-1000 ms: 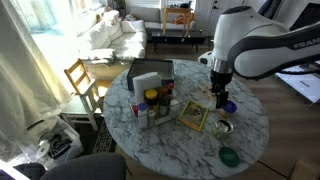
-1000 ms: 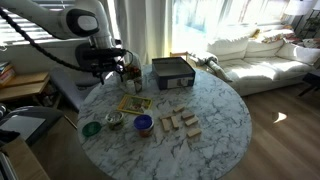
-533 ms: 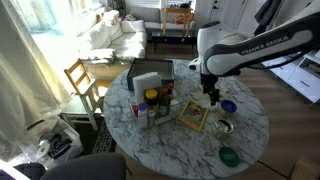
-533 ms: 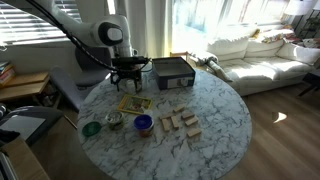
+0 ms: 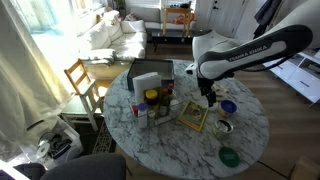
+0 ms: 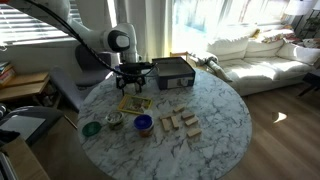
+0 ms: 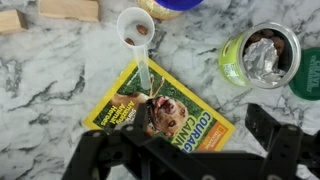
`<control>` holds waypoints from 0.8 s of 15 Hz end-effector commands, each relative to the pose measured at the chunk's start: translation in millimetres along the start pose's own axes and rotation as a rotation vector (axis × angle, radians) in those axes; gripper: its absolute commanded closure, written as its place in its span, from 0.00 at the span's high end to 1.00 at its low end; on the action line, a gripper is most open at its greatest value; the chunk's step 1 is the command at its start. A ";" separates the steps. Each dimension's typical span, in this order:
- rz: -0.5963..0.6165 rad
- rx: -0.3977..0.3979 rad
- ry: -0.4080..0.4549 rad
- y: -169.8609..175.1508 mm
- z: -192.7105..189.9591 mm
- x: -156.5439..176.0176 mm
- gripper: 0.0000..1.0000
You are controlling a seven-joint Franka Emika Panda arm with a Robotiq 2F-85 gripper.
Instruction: Spill the transparent measuring cup content in the open container
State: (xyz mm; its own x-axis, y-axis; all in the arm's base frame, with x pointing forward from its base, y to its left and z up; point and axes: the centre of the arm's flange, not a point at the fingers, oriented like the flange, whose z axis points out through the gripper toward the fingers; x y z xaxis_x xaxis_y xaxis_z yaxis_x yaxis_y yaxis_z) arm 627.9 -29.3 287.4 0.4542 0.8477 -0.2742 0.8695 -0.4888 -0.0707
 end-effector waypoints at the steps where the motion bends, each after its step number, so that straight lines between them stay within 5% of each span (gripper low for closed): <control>1: -0.103 0.068 -0.032 10.2 26.2 -2.9 1.00; 12: -0.329 0.191 -0.060 60.9 66.4 -15.0 0.95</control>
State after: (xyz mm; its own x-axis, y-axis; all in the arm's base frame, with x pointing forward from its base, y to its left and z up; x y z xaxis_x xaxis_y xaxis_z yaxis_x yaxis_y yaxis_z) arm 637.3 -74.1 235.0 0.1915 0.9415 -0.2774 0.9182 -0.2716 -0.2882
